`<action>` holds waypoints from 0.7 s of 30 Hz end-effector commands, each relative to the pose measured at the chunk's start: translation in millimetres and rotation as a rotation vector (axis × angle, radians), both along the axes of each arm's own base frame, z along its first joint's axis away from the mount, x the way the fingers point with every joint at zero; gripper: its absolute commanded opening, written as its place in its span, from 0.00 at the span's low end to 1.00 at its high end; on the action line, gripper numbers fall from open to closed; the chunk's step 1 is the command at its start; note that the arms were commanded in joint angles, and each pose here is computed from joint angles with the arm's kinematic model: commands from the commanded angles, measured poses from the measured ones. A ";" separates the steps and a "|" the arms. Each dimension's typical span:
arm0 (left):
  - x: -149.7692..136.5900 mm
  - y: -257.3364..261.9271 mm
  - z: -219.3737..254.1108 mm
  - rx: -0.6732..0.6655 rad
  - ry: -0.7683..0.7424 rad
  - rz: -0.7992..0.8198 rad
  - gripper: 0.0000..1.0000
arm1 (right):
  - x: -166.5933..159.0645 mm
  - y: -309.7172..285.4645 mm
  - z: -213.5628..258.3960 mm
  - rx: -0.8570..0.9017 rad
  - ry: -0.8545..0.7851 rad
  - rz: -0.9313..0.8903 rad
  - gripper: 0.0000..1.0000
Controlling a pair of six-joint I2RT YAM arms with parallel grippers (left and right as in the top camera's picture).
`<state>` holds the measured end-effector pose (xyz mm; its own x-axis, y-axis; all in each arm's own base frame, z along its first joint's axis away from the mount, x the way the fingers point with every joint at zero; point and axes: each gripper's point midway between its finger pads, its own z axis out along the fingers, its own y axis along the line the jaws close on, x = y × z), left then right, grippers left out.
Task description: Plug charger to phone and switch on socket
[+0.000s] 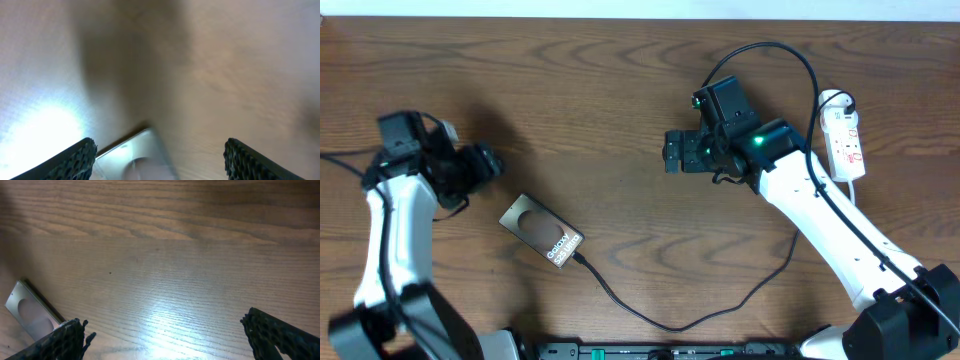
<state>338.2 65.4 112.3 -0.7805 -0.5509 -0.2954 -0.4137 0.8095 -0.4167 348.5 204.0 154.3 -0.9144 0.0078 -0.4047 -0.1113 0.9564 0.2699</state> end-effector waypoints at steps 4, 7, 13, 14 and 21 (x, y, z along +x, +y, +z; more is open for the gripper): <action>-9.3 -77.4 101.7 -0.105 -0.378 -0.412 0.82 | 0.7 0.0 1.0 -0.014 -0.010 0.005 0.99; -25.1 -102.8 120.5 -0.086 -0.422 -0.494 0.82 | -0.7 1.9 1.1 -0.004 -0.003 0.011 0.99; -30.3 -110.7 127.0 -0.081 -0.439 -0.518 0.82 | 2.6 22.4 47.5 0.148 -0.034 0.181 0.99; -30.1 -110.7 126.7 -0.082 -0.438 -0.518 0.82 | 5.1 19.4 59.5 0.165 -0.042 0.189 0.99; -29.9 -110.6 126.2 -0.083 -0.437 -0.517 0.82 | 26.2 -70.8 164.7 0.217 -0.159 0.115 0.99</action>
<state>308.0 -42.5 234.3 -0.7757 -0.1934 -0.6007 0.2082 0.8201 -0.5329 365.9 172.6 268.4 -0.8952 -0.0037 -0.4456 -0.2196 0.8737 0.4340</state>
